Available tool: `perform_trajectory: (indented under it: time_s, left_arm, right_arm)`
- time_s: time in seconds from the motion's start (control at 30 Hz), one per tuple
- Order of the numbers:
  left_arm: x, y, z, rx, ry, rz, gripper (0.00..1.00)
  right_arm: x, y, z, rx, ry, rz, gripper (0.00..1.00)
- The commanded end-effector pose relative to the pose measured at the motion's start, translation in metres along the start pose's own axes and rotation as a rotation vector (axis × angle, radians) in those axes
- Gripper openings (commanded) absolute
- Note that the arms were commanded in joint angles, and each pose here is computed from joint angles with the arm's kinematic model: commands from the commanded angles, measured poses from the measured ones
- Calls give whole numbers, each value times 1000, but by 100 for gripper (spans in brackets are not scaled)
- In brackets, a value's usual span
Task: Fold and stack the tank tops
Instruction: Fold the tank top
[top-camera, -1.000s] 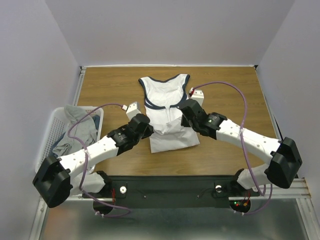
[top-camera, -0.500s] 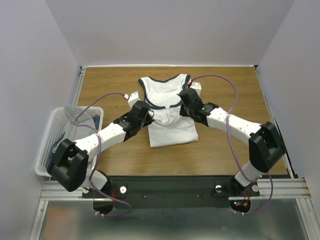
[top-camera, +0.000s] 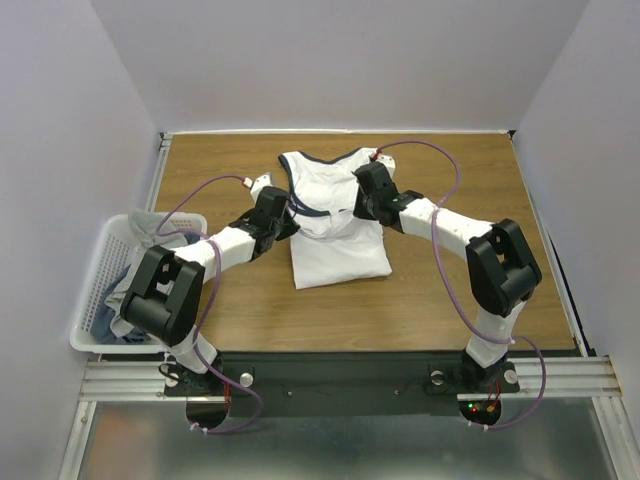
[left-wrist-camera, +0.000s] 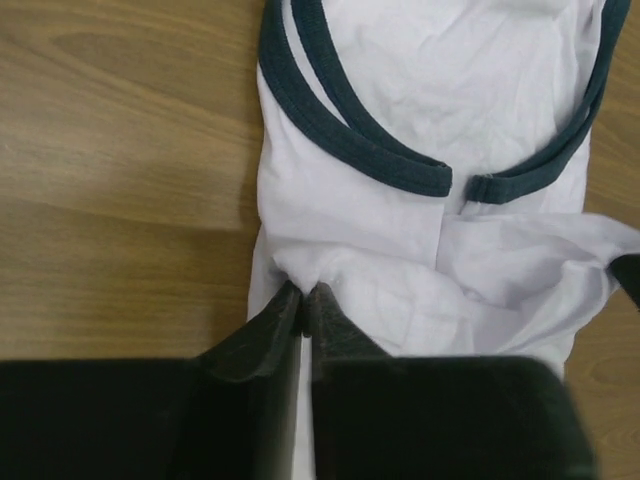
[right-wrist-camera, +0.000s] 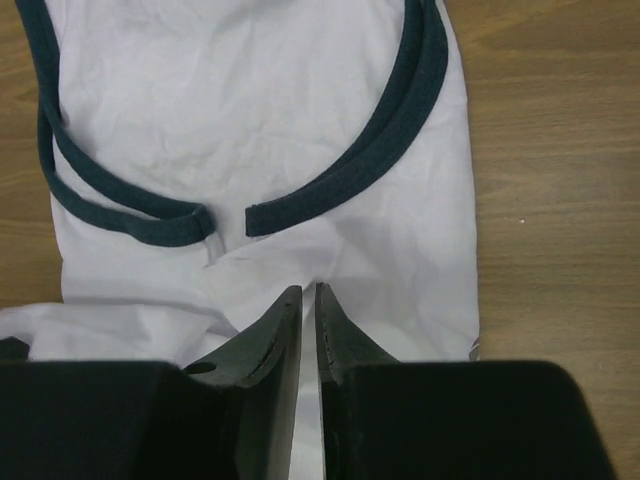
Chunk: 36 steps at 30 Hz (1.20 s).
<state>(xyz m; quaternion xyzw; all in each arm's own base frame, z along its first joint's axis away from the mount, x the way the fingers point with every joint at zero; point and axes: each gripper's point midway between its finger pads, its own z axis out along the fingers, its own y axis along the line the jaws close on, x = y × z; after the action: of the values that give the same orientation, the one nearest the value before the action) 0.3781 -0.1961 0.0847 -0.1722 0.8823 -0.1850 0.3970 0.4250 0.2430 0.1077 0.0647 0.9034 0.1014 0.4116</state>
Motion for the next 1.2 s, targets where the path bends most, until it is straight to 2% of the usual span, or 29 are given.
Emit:
perform_trajectory:
  time_s: [0.0, 0.07, 0.23, 0.47, 0.73, 0.97, 1.17]
  left_arm:
    - [-37, -39, 0, 132, -73, 32, 35]
    - [-38, -47, 1, 172, -70, 47, 44]
    - [-40, -55, 8, 183, -58, 65, 45]
    - [-42, -46, 7, 130, -63, 42, 45]
    - [-54, -26, 10, 3, -95, 3, 45]
    - [-64, -32, 15, 10, -95, 29, 45]
    - [-61, -30, 21, 0, -78, 51, 45]
  right_arm:
    - [-38, 11, 1, -42, -88, 39, 18]
    - [-43, 6, 2, -28, -96, 44, 19]
    - [-48, -10, 3, 7, -101, 61, 20]
    - [-42, -4, 6, -32, -72, -29, 40]
    - [-30, -3, 35, -36, -26, -157, 43]
    - [-28, -10, 58, -51, 7, -178, 43]
    - [-30, -19, 60, -25, 4, -184, 50]
